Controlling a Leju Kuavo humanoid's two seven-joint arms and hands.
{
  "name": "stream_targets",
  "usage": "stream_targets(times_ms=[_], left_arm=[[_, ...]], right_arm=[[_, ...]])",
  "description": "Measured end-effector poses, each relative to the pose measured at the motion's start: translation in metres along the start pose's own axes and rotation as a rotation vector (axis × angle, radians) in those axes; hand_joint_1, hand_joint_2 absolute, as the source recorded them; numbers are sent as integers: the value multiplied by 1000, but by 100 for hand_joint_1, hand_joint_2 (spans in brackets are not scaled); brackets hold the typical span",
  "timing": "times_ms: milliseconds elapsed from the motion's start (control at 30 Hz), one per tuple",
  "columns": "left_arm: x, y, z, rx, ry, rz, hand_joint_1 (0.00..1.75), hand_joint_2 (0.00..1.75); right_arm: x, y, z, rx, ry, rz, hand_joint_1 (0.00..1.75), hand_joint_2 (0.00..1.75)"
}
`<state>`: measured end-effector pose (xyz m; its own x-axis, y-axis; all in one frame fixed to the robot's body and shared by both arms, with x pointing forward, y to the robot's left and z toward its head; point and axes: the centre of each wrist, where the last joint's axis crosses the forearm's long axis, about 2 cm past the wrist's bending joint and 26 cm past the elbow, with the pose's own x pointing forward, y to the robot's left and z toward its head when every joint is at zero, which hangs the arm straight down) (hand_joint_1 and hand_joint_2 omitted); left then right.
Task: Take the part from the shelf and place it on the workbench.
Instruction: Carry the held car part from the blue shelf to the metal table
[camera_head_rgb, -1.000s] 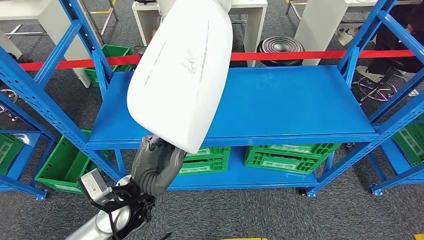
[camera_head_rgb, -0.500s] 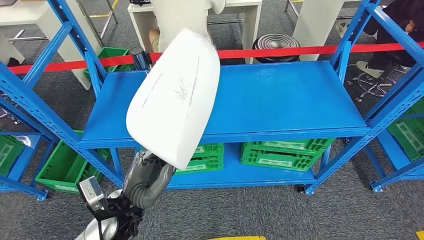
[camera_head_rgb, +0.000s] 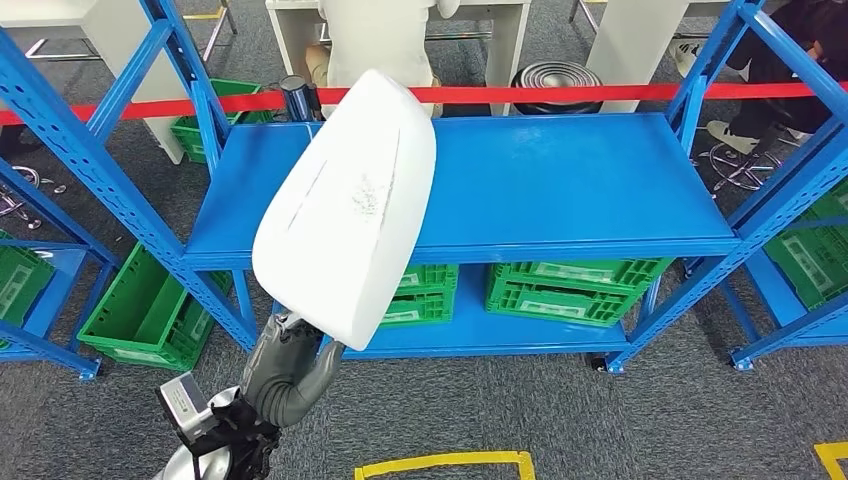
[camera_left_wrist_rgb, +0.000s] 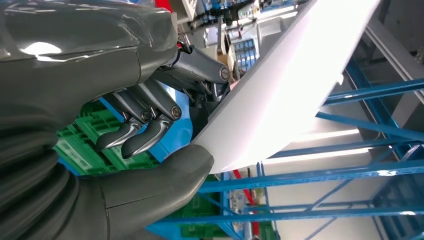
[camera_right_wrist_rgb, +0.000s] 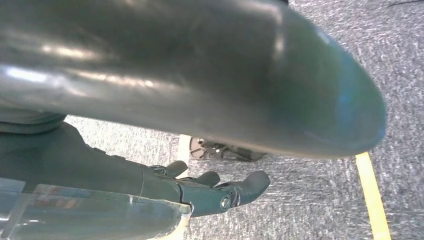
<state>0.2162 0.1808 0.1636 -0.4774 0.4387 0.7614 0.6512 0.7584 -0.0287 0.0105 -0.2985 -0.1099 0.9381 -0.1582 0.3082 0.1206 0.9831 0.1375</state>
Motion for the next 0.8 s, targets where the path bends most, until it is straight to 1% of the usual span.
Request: stream_targets(times_ms=[200,500,633,800], left_arm=[[2,-2,0,-27,-23,-44,175,175],[2,-1,2,-42,-25,-66,175,175],[2,1,0,-44,-61,-59,175,175],[-2,-1,-6,-34,-97,-29,175,175]], right_arm=[[3,6,-3,17,-7,-2,0,0],[5,14,-7,7,-14,-9,0,0],[14,21,-10,9,-35,1,0,0],[20,16,-11,-15,-45,17,0,0]])
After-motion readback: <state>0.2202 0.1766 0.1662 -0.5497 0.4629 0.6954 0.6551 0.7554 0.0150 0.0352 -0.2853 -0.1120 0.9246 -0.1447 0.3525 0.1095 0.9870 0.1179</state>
